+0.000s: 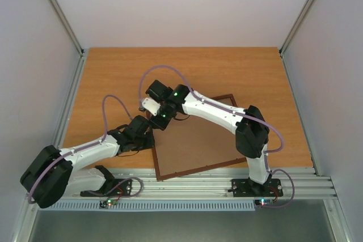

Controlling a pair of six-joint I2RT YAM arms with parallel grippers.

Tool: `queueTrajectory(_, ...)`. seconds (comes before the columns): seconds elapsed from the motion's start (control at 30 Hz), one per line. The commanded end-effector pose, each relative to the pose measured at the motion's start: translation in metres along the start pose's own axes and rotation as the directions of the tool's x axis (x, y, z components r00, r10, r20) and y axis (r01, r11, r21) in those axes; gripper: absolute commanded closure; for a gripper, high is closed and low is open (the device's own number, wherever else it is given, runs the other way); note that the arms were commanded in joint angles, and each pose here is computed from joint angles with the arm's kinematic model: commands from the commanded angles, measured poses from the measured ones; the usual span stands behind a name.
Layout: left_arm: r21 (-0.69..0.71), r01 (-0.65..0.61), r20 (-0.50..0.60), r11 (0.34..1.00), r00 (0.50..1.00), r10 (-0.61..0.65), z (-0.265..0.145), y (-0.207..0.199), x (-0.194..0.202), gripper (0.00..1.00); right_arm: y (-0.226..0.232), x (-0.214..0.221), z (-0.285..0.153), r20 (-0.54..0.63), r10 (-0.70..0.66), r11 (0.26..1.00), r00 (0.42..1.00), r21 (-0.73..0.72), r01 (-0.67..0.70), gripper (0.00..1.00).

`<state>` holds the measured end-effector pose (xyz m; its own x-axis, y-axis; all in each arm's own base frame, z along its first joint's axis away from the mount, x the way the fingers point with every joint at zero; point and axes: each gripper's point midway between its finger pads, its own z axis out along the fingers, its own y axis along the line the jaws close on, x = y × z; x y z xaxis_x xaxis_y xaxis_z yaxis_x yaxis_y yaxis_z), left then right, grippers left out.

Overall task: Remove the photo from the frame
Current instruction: Release the photo frame item from the photo frame.

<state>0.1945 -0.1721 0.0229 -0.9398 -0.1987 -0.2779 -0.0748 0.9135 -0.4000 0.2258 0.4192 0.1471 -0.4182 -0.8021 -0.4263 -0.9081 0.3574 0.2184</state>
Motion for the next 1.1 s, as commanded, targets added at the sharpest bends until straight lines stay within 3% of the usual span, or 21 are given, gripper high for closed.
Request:
queueTrajectory(0.0, -0.013, 0.014, 0.016, 1.0, 1.0, -0.014, 0.008, 0.003, -0.003, 0.81, -0.01, -0.011, -0.007, 0.13, 0.027, 0.998, 0.991, 0.06, -0.035, 0.99)
queueTrajectory(0.1, -0.009, 0.03, 0.029, 1.0, 0.999, -0.029, 0.006, 0.005, -0.003, 0.8, -0.034, 0.013, -0.02, 0.159, 0.094, 0.985, 0.983, 0.129, -0.115, 0.99)
queueTrajectory(0.23, -0.009, 0.042, 0.056, 0.999, 0.998, -0.042, -0.002, 0.008, -0.009, 0.68, -0.076, 0.052, -0.054, 0.243, 0.204, 0.941, 0.948, 0.218, -0.258, 0.99)
queueTrajectory(0.47, 0.037, 0.076, 0.109, 0.996, 0.991, -0.08, -0.026, 0.012, -0.022, 0.6, -0.142, 0.139, -0.116, 0.414, 0.385, 0.78, 0.825, 0.332, -0.531, 0.99)
queueTrajectory(0.7, 0.09, 0.104, 0.165, 0.99, 0.979, -0.118, -0.055, 0.015, -0.03, 0.49, -0.187, 0.21, -0.159, 0.584, 0.509, 0.564, 0.632, 0.329, -0.758, 0.99)
queueTrajectory(0.97, 0.121, 0.13, 0.223, 0.984, 0.963, -0.154, -0.08, 0.022, -0.03, 0.27, -0.235, 0.282, -0.195, 0.767, 0.559, 0.27, 0.314, 0.19, -0.944, 0.99)
queueTrajectory(1.07, 0.112, 0.136, 0.243, 0.984, 0.957, -0.16, -0.084, 0.026, -0.03, 0.2, -0.25, 0.301, -0.196, 0.789, 0.566, 0.196, 0.24, 0.154, -0.968, 0.99)
